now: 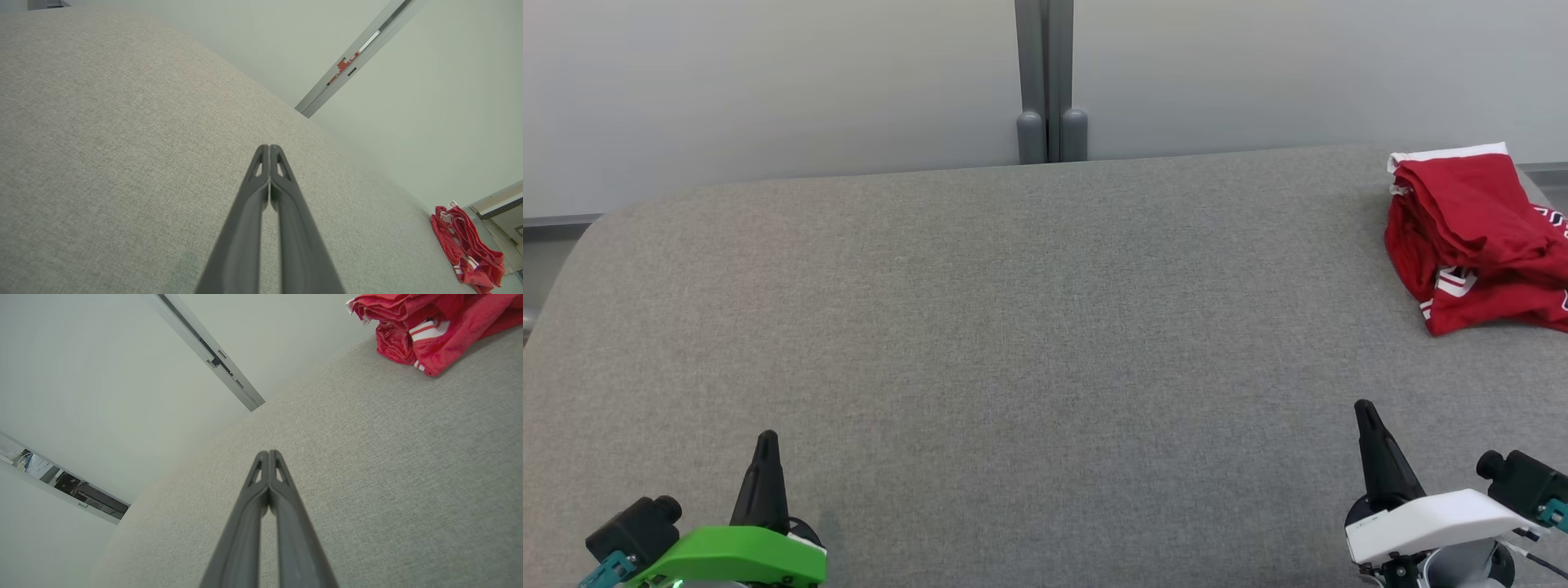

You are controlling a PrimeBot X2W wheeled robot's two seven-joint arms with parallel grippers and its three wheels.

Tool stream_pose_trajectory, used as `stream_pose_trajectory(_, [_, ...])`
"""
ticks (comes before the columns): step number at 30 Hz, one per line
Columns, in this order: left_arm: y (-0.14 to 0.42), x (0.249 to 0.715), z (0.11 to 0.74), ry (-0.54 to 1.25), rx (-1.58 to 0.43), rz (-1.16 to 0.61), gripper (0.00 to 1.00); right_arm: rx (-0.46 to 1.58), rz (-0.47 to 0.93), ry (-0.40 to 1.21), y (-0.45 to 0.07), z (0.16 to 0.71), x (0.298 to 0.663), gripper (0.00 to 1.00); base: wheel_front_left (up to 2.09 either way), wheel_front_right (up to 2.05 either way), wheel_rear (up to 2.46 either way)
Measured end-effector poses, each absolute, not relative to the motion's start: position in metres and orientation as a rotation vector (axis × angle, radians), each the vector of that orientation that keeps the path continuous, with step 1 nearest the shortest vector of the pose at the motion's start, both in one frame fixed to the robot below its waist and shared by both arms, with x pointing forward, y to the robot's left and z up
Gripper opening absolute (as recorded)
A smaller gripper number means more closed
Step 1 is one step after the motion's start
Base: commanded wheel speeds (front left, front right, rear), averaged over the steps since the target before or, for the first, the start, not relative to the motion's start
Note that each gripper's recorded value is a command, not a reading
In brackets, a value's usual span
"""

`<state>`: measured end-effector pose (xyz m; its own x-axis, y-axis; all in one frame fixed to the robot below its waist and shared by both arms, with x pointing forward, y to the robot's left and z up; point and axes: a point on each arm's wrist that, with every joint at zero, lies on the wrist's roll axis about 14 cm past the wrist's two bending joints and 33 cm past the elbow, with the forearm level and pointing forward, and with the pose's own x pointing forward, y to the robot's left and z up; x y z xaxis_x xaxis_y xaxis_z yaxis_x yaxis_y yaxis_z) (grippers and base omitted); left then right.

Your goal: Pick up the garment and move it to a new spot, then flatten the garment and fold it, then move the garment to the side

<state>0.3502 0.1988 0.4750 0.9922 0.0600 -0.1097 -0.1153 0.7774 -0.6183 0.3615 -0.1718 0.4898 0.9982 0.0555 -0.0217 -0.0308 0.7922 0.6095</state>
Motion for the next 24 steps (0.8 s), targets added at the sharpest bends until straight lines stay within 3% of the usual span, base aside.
stream_pose_trajectory(24, [0.201, 0.362, 0.479, 0.086, -0.977, 0.101, 0.0, 0.962, 0.007, 0.044, -0.182, 0.493, 0.372, 0.0, 0.0, 0.0, 0.0])
